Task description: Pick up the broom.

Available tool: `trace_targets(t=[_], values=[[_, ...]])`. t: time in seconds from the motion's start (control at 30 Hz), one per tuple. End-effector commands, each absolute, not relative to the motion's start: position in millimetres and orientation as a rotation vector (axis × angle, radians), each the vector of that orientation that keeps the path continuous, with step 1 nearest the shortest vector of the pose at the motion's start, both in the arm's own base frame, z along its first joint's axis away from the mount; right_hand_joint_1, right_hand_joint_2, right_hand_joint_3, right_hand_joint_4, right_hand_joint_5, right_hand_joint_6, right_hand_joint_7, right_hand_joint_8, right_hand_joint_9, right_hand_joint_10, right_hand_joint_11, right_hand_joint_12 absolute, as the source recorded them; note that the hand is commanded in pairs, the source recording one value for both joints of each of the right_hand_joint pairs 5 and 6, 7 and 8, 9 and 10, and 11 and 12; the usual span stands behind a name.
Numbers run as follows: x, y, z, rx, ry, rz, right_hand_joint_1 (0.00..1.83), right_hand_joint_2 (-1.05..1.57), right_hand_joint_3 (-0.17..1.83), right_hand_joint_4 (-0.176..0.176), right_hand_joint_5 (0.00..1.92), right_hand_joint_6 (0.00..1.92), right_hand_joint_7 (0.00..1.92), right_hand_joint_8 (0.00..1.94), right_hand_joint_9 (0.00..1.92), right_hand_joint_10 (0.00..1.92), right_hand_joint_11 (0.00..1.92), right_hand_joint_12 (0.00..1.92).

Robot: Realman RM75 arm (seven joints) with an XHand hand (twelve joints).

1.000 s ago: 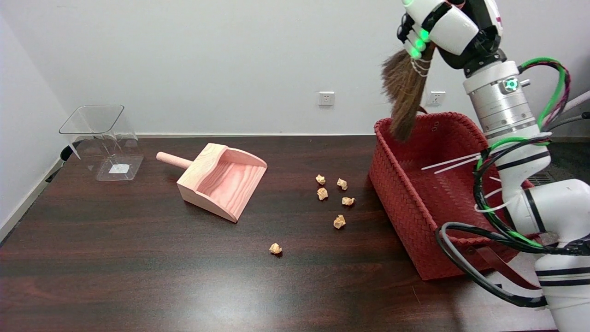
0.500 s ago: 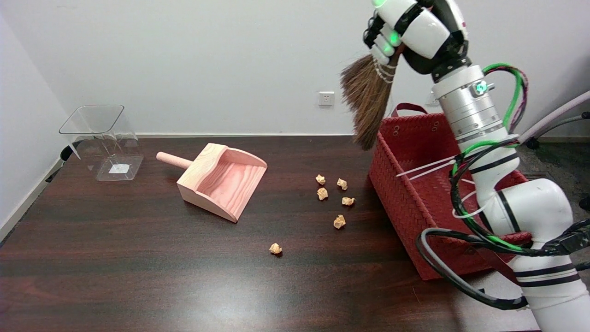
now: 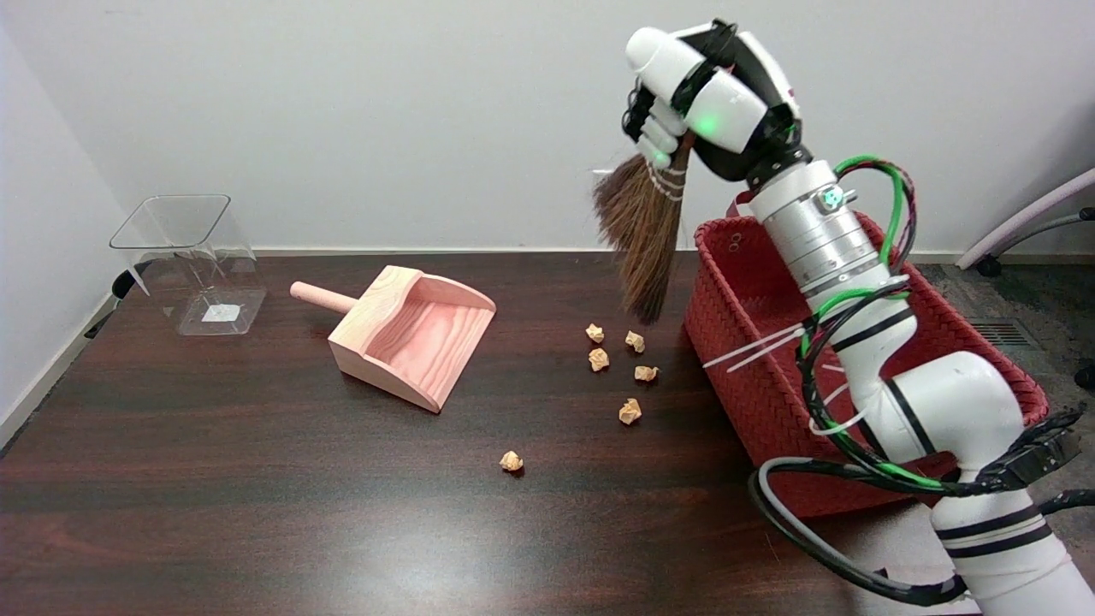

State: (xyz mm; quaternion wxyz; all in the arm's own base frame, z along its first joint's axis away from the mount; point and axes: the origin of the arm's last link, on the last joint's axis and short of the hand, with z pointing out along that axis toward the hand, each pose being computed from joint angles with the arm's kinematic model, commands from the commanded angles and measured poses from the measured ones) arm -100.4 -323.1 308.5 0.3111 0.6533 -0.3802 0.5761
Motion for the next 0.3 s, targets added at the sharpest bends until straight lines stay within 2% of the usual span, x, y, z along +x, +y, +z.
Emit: trace_targets(t=[0.03,0.3], values=[[-136,-327,286,1.659,-1.009,1.343,0.94,1.57,1.08,0.000,1.92,1.92,1.92,1.92,1.92,1.92,1.92,1.92],[-151,-328,281,1.632,-1.010,1.275,0.95,1.57,1.06,0.000,1.92,1.92,1.92,1.92,1.92,1.92,1.92,1.92]])
